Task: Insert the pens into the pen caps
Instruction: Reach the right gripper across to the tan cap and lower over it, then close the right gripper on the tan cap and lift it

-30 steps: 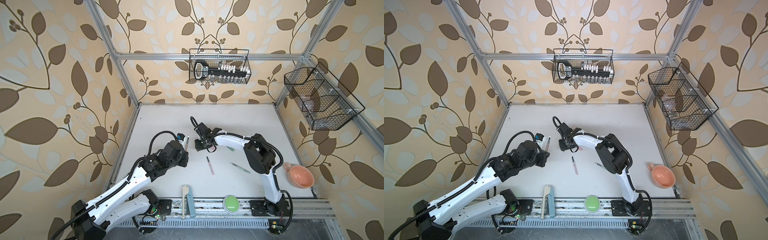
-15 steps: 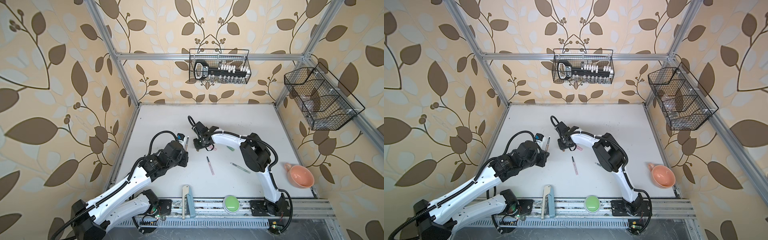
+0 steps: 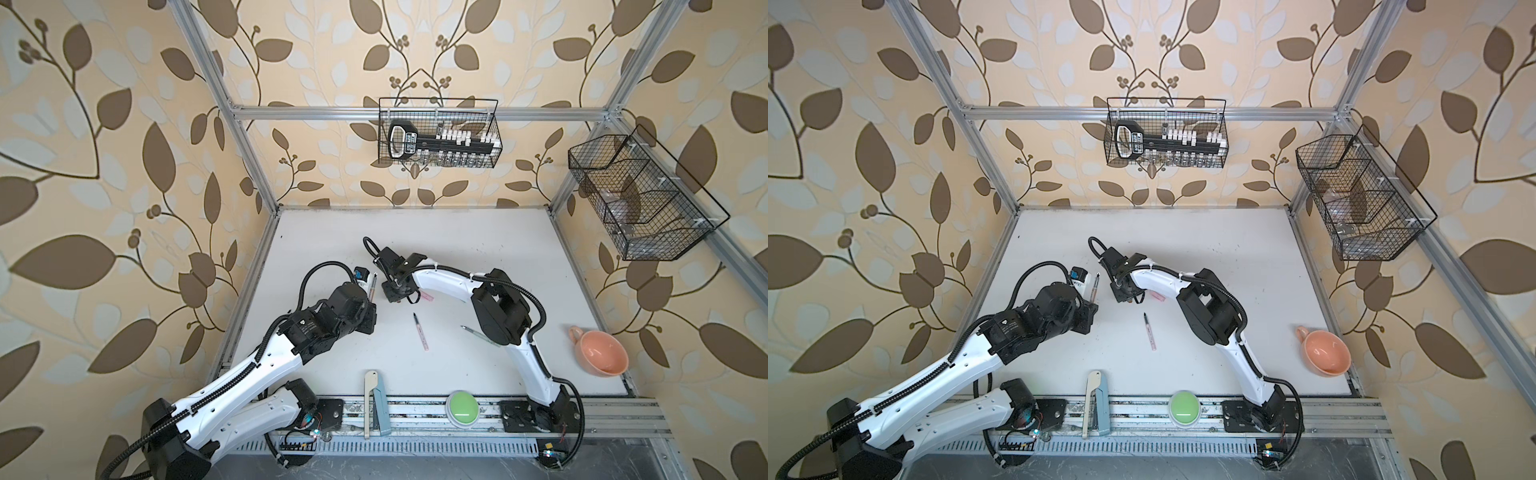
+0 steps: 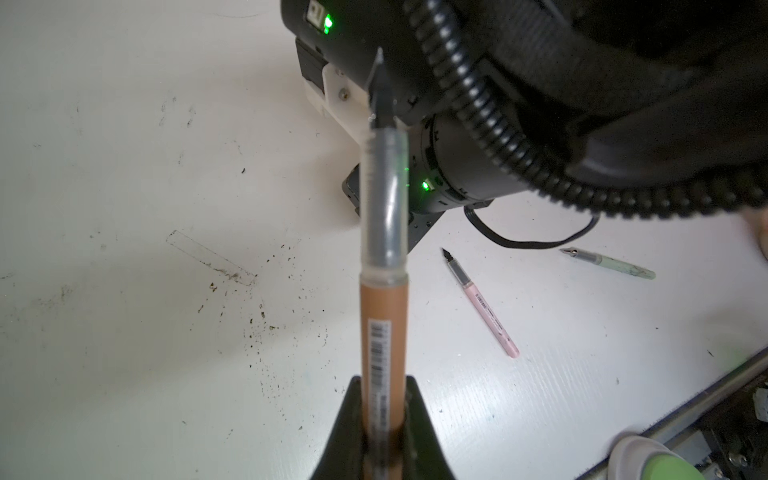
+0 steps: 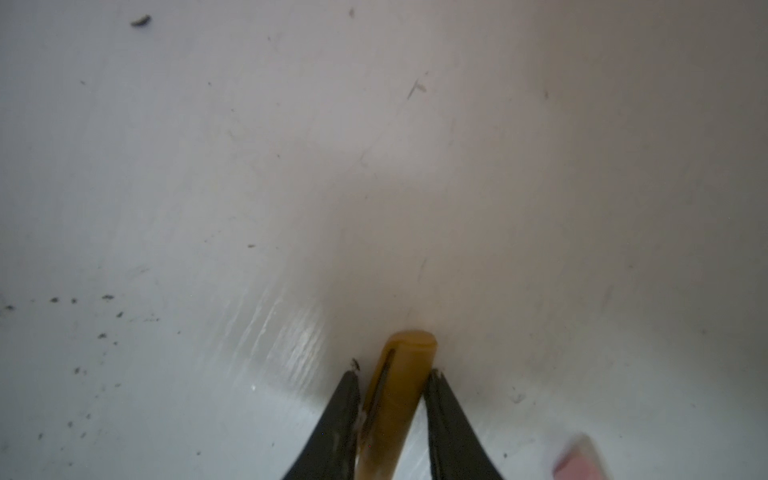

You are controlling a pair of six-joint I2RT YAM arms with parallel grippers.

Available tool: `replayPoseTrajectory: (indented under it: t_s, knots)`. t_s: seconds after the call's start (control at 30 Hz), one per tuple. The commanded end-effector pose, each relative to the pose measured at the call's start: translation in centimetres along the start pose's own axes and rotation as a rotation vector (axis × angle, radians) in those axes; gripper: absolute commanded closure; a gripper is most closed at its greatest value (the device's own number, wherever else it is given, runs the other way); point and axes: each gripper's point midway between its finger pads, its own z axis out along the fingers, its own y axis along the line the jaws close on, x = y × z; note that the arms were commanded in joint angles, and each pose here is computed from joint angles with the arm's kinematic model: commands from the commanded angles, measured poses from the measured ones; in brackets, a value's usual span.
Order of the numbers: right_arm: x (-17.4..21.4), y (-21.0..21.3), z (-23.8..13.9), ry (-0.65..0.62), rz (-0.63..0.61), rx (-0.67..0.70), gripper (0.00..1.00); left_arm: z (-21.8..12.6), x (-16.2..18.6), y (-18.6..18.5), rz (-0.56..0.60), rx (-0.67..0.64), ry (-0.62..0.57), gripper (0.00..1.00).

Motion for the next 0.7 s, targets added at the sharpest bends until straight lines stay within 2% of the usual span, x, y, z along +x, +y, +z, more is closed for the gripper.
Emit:
replayPoseTrajectory:
  t_s: [0.0, 0.17, 0.47, 0.67]
  knots:
    - [2.8, -1.7, 1.0, 0.101, -0.062, 0.061, 0.72, -0.4, -0.2, 0.2, 0.013, -0.016, -0.022, 1.00]
    - [2.8, -0.7, 1.1, 0.109, -0.101, -0.004, 0.73, -0.5, -0.2, 0.1, 0.013, -0.015, -0.022, 1.00]
    - [4.5, -1.8, 1.9, 0.171, -0.121, 0.018, 0.74, -0.5, -0.2, -0.1, 0.016, -0.010, -0.024, 1.00]
    - [3.0, -2.0, 0.0, 0.108, -0.073, -0.046, 0.74, -0.3, 0.0, -0.3, 0.023, -0.003, -0.014, 1.00]
